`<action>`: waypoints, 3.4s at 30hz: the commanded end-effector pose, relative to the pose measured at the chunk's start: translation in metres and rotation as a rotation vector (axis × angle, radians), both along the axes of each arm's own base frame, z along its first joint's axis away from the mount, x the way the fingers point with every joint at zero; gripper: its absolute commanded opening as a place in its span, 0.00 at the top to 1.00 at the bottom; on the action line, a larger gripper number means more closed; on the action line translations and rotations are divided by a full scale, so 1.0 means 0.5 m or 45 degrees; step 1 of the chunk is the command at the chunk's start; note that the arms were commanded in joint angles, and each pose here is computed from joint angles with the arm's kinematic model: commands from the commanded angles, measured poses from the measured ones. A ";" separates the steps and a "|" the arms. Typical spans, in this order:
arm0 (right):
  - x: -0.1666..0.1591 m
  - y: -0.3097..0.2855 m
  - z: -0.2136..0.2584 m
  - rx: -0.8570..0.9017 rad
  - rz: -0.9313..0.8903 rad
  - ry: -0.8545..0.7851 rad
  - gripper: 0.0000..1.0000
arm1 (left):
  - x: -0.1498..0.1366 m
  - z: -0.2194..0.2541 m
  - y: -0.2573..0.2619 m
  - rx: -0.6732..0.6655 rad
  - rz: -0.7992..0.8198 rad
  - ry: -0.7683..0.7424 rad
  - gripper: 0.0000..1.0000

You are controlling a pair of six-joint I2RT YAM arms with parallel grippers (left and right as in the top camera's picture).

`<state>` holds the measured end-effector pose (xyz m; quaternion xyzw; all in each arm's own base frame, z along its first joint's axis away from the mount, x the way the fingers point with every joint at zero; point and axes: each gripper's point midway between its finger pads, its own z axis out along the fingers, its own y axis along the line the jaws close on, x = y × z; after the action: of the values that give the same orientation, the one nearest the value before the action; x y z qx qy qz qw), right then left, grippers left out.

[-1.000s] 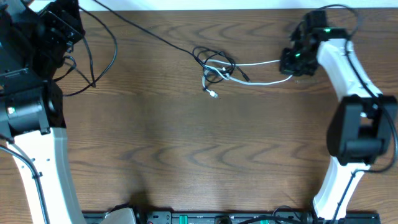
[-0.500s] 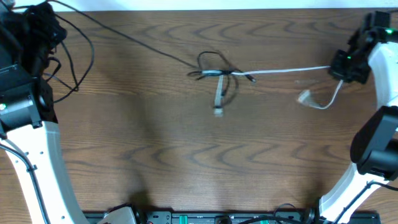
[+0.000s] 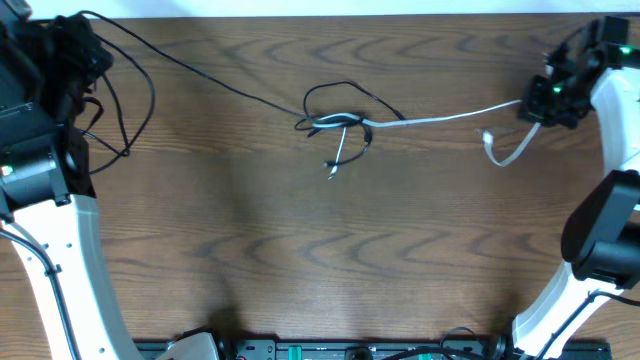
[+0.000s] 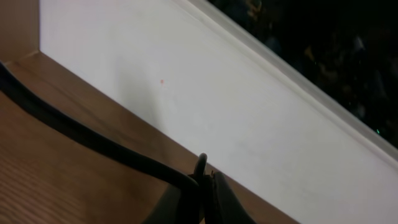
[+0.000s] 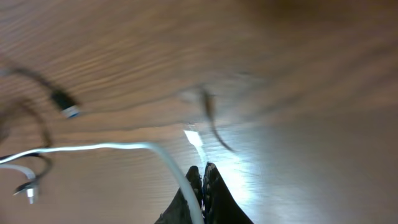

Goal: Untangle cables

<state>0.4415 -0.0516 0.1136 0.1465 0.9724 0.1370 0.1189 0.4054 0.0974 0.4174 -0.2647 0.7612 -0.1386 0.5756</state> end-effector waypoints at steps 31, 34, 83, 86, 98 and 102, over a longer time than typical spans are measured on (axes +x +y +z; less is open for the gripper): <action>-0.129 -0.168 0.691 -0.240 -0.258 -1.013 0.99 | 0.016 -0.449 0.038 0.096 0.047 0.996 0.92; -0.120 -0.168 0.675 -0.213 -0.251 -0.986 0.99 | 0.020 -0.455 0.039 0.117 0.030 1.000 0.93; 0.076 0.217 0.312 0.199 0.379 -0.417 0.99 | 0.021 -0.387 -0.555 0.085 -1.210 0.658 0.93; 0.075 0.217 0.312 0.199 0.379 -0.414 0.99 | 0.030 -0.405 -0.531 0.174 -1.107 0.706 0.84; 0.071 0.221 0.310 0.203 0.383 -0.403 0.99 | 0.042 -0.416 -0.486 0.316 -0.982 0.747 0.24; 0.071 0.220 0.308 0.199 0.381 -0.398 0.99 | 0.023 -0.397 -0.529 0.311 -1.138 0.686 0.25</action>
<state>0.4789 0.0562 0.2635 -0.0031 0.9405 0.2497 0.2304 0.4237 -0.1534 0.2093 0.0829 0.9418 -0.1903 0.2646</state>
